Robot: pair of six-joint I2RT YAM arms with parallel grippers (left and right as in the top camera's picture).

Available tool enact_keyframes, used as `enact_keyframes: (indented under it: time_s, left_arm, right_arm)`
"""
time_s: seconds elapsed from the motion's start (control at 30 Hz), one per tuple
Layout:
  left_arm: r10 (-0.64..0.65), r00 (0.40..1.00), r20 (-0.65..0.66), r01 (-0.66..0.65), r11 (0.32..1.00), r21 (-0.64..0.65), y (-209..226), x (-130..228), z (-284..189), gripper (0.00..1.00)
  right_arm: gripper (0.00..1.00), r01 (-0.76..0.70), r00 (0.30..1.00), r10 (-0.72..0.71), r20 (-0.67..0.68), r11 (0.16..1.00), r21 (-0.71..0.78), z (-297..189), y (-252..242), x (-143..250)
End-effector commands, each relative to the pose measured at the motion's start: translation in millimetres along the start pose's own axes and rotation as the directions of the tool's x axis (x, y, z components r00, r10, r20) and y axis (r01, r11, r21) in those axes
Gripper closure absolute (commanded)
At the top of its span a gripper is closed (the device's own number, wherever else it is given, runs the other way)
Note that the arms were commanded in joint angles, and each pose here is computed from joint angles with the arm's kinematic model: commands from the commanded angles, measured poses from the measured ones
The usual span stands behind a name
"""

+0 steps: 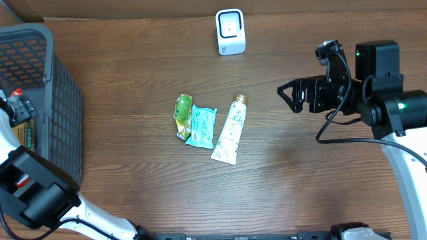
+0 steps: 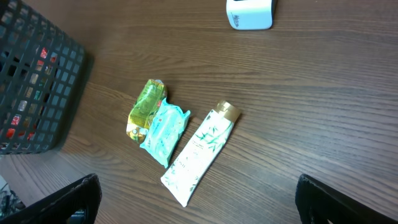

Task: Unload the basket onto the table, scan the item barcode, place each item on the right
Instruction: 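Reach into the basket and grasp the spaghetti pack with the left gripper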

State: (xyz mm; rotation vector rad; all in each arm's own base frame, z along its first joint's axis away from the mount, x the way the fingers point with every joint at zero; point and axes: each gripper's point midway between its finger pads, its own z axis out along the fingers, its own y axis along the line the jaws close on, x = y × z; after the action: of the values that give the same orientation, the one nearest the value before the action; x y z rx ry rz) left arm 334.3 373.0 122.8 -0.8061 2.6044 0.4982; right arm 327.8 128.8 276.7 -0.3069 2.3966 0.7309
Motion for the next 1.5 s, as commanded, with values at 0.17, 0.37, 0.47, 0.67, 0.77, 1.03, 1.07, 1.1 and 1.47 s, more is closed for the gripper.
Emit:
enact_keyframes:
  time_s: [0.17,0.37,0.47,0.67,0.77,1.03,1.07,1.1,1.47]
  left_arm:
    - [0.031,0.991,-0.133,-0.035,0.999,-0.027,23.4,61.4,38.2,0.12]
    - [-0.011,0.989,-0.149,0.011,1.0,0.005,23.9,81.6,51.4,0.15]
    - [-0.008,0.988,-0.152,0.017,0.998,0.055,12.1,88.9,56.9,0.2]
    - [-0.005,0.987,-0.161,0.023,0.994,0.108,-3.2,103.9,67.7,0.41]
    - [-0.003,0.985,-0.17,0.023,0.994,0.111,-4.7,106.9,68.0,0.61]
    - [0.001,0.982,-0.19,0.022,0.993,0.119,-6.5,111.2,64.9,0.95]
    - [-0.001,0.982,-0.186,0.024,0.993,0.118,-7.0,109.6,64.0,0.96]
    - [-0.008,0.983,-0.182,0.029,0.993,0.116,-7.1,107.6,62.7,0.96]
    - [-0.154,0.988,-0.003,0.153,0.98,0.125,7.8,27.5,-27.9,0.96]
  right_arm:
    - [0.0,0.01,1.0,-0.01,0.015,1.0,0.003,-3.2,0.8,-5.9]
    - [0.0,0.005,1.0,-0.005,0.008,1.0,0.003,-0.6,-0.6,-5.3]
    - [0.0,0.0,1.0,0.0,-0.002,1.0,0.003,2.6,-2.4,-4.5]
    - [0.0,-0.024,0.999,0.024,-0.037,1.0,0.002,11.4,-7.1,0.3]
    - [0.0,-0.049,0.996,0.049,-0.08,0.999,0.007,17.0,-11.1,8.7]
    - [0.0,-0.058,0.997,0.058,-0.055,0.998,0.005,20.8,-12.7,1.0]
    - [0.0,-0.056,0.997,0.056,-0.052,0.998,0.004,20.8,-12.7,0.2]
    - [0.0,-0.054,0.997,0.055,-0.05,0.999,0.004,20.9,-12.7,-0.4]
    - [0.0,-0.051,0.998,0.051,-0.044,0.999,0.004,20.9,-12.9,-2.0]
